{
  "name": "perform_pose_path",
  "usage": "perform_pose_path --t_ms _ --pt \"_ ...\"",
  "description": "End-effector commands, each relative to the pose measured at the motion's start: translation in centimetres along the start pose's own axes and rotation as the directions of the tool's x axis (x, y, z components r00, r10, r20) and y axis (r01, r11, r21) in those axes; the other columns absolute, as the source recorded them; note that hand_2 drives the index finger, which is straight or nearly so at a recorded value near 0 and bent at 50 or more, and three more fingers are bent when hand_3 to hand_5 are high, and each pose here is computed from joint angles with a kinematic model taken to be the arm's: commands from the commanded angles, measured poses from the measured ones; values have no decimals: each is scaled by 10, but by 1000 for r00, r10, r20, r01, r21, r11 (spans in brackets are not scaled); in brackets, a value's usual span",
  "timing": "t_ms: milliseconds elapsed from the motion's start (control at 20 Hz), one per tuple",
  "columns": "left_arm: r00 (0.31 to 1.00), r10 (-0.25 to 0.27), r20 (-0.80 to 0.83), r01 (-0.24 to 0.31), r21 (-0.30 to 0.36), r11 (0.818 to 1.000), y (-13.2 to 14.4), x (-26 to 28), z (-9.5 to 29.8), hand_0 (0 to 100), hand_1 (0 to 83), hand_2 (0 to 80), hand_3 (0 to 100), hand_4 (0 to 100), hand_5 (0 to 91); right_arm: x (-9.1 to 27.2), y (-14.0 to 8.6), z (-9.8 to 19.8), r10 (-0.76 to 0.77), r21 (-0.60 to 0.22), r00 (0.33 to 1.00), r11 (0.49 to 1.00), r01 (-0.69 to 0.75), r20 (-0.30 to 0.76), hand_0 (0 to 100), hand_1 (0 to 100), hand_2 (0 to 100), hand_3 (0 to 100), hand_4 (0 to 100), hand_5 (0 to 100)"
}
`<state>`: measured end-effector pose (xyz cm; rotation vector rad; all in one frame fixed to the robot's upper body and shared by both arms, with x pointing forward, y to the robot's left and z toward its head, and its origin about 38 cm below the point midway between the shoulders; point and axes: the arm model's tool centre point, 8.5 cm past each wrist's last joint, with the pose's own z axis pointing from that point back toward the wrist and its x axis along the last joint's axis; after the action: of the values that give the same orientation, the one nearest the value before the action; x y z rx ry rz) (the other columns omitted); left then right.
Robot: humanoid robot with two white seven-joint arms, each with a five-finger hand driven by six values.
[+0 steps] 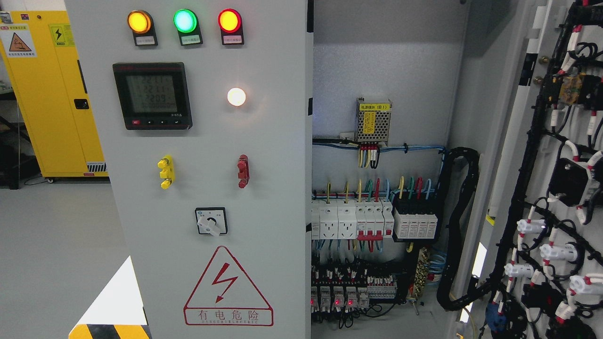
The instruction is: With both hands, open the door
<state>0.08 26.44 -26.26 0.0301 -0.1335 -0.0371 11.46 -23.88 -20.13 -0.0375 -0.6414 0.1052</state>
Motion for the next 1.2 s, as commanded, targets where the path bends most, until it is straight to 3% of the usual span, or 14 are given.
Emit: perform_pose_path --t_ms 0,351,601,751,1152 --pt "1000 7 -8 -7 -20 1000 -13 -2 0 120 556 0 0 0 0 195 37 69 -53 105 810 994 -10 584 0 500 40 0 0 0" --pt "1000 10 -4 -10 -29 1000 -19 0 0 120 556 0 0 0 0 265 42 124 -97 132 634 991 -8 767 0 500 40 0 0 0" --pt "1000 12 5 -12 -45 999 -29 7 -1 120 556 0 0 0 0 299 40 154 -122 138 426 990 -7 896 0 500 40 0 0 0" --pt "1000 12 7 -12 -47 999 -30 7 -1 120 556 0 0 0 0 306 45 157 -133 151 406 988 -13 904 0 500 40 0 0 0" --pt "1000 11 8 -10 -52 999 -32 8 -1 120 556 0 0 0 0 361 68 176 -180 203 263 977 -63 948 0 500 40 0 0 0"
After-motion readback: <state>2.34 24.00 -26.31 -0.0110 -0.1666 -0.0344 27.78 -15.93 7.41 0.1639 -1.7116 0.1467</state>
